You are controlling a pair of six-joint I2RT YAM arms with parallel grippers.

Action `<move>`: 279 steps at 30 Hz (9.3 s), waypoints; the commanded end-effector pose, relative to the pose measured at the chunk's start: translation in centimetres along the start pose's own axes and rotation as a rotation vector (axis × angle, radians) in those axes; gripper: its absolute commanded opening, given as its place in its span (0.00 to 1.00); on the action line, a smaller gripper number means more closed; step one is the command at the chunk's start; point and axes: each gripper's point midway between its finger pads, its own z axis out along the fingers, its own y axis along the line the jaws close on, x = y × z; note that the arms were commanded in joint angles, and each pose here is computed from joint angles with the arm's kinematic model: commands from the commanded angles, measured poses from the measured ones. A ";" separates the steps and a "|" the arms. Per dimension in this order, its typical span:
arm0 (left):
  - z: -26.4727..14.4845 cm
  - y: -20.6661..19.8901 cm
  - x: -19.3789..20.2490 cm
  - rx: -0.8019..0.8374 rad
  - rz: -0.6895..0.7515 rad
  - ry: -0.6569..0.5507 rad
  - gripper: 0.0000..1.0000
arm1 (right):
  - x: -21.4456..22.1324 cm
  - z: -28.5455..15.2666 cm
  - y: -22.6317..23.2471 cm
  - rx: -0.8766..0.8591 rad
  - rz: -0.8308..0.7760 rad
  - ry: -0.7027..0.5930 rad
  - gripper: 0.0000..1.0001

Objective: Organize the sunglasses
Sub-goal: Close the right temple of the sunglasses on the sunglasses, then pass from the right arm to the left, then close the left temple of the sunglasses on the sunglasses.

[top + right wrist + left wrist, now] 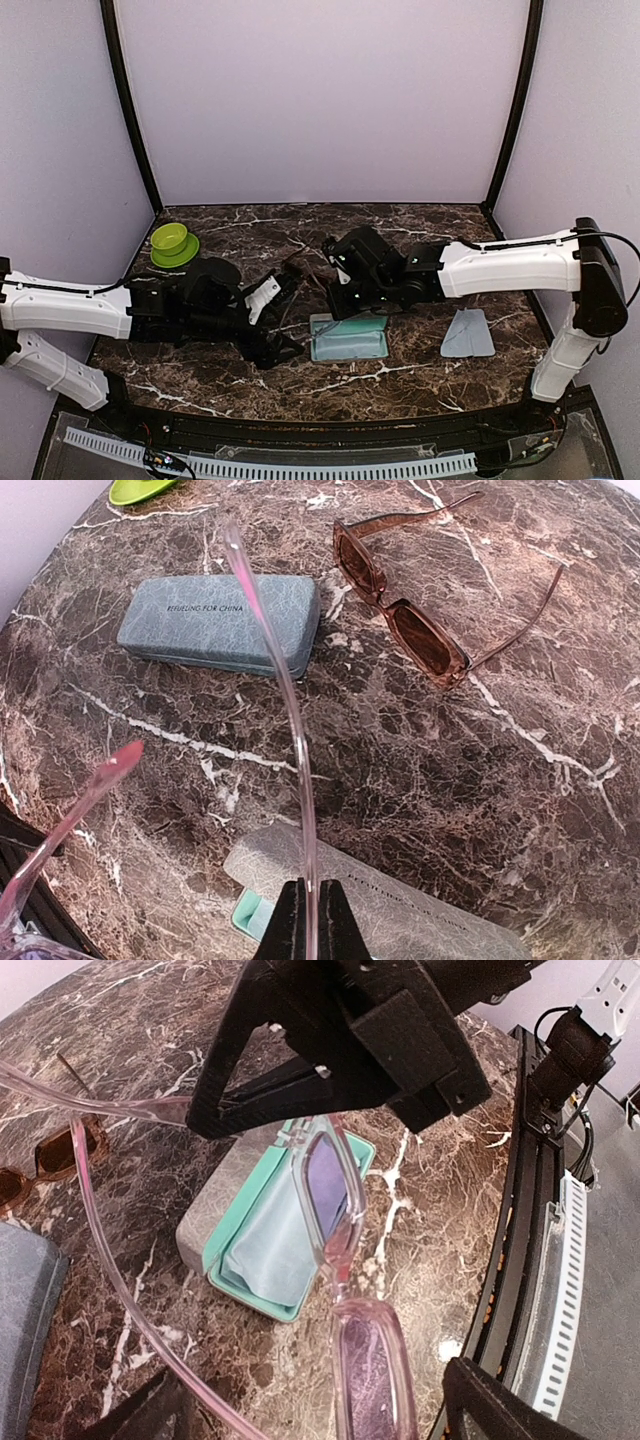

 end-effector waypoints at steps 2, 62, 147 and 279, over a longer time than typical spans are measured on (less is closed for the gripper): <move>0.1 -1.5 -1.3 0.062 0.036 -0.030 0.86 | -1.4 -0.9 0.2 -0.024 0.020 -0.051 0.00; 0.9 -2.8 0.0 0.095 0.134 -0.065 0.80 | -0.4 -1.8 -2.9 -0.030 0.029 -0.087 0.00; 2.8 -4.3 -3.9 0.538 -0.662 -0.026 0.10 | -1.7 -7.8 -2.2 0.113 -0.181 -0.477 0.14; 2.1 -1.5 -1.8 0.237 -0.209 -0.006 0.00 | -2.0 -8.3 2.9 -0.501 -0.106 -0.230 0.29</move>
